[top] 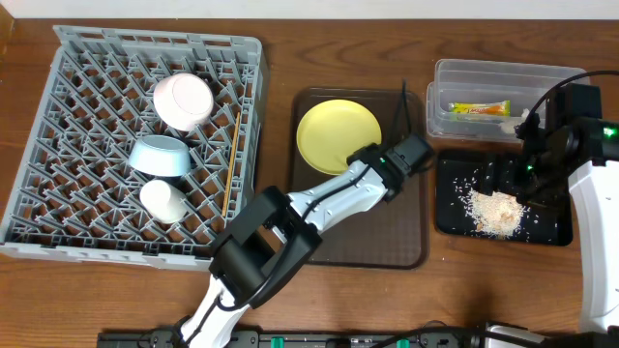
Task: Sort waste into correct bins and load items into the dishwasher
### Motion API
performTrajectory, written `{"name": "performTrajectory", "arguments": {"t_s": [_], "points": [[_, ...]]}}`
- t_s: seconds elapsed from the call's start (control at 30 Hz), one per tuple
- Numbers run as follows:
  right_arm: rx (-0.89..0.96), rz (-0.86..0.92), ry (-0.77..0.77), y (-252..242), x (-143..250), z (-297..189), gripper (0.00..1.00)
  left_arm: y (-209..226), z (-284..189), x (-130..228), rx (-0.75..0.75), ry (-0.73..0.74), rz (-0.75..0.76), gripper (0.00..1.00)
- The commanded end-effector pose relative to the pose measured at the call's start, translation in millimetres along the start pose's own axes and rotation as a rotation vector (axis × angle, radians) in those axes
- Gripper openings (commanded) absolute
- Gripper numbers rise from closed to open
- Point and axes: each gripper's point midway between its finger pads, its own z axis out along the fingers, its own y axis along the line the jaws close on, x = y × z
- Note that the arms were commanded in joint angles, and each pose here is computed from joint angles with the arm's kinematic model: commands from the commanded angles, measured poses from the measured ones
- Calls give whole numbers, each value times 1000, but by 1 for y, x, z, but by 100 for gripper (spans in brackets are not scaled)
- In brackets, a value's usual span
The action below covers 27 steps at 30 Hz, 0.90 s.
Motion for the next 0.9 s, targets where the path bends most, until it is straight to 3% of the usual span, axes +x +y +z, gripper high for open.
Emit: {"name": "performTrajectory", "arguments": {"t_s": [0.0, 0.13, 0.57, 0.87], "points": [[4, 1, -24, -3, -2, -6, 85, 15, -10, -6, -68, -11, 16, 8], [4, 1, -24, -3, -2, -6, 85, 15, -11, -3, -82, 1, 25, 8], [4, 1, -27, -3, -2, -6, 86, 49, -26, 2, -326, 51, 50, 8], [4, 1, -28, -3, -3, -6, 85, 65, -50, -3, -358, 20, 22, 7]]}}
